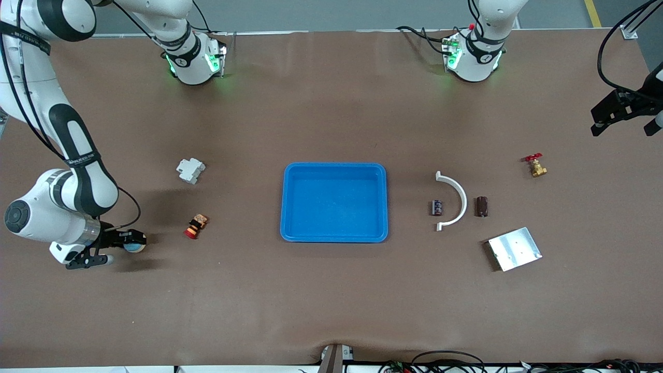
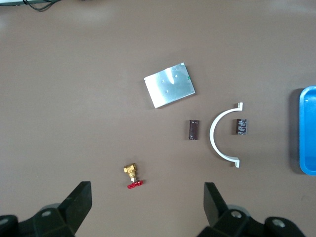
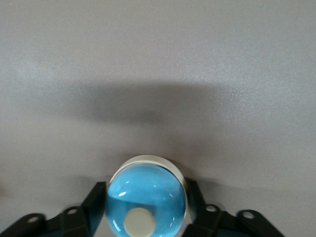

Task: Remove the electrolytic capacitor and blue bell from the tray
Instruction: 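Lower the bell beside the red button and open the right gripper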

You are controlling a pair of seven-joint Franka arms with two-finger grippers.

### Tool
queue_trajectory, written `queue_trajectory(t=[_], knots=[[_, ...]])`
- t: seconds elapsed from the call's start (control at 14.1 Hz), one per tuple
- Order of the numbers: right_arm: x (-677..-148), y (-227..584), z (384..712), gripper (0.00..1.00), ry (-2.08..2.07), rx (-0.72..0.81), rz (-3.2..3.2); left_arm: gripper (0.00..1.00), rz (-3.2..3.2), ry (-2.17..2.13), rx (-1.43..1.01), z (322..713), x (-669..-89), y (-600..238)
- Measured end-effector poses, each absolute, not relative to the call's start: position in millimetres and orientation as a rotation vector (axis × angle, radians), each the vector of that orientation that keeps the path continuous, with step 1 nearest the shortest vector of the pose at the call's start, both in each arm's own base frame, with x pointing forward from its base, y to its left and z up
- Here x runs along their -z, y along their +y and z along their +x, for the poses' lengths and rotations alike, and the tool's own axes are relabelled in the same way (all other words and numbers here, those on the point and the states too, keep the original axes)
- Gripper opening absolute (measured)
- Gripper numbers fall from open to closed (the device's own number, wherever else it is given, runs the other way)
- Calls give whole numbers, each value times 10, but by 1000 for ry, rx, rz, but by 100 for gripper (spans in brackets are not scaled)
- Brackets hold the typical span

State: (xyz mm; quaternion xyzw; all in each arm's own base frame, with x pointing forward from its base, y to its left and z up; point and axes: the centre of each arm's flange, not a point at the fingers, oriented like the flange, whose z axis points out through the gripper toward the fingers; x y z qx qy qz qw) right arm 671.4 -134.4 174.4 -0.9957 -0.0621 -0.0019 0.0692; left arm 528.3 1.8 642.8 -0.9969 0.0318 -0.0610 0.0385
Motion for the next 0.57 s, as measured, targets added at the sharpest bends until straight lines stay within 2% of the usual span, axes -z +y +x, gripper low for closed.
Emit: queue_trajectory(t=[0.14,0.57], knots=[[-1729,-1343,6711,98,-185,3,-2996,100,-3065,117,168,5306,-6377,-32],[-1771,-1350,6718,100,-177,-42,-2988,100,-3116,171,112,5465,-6150,-94]])
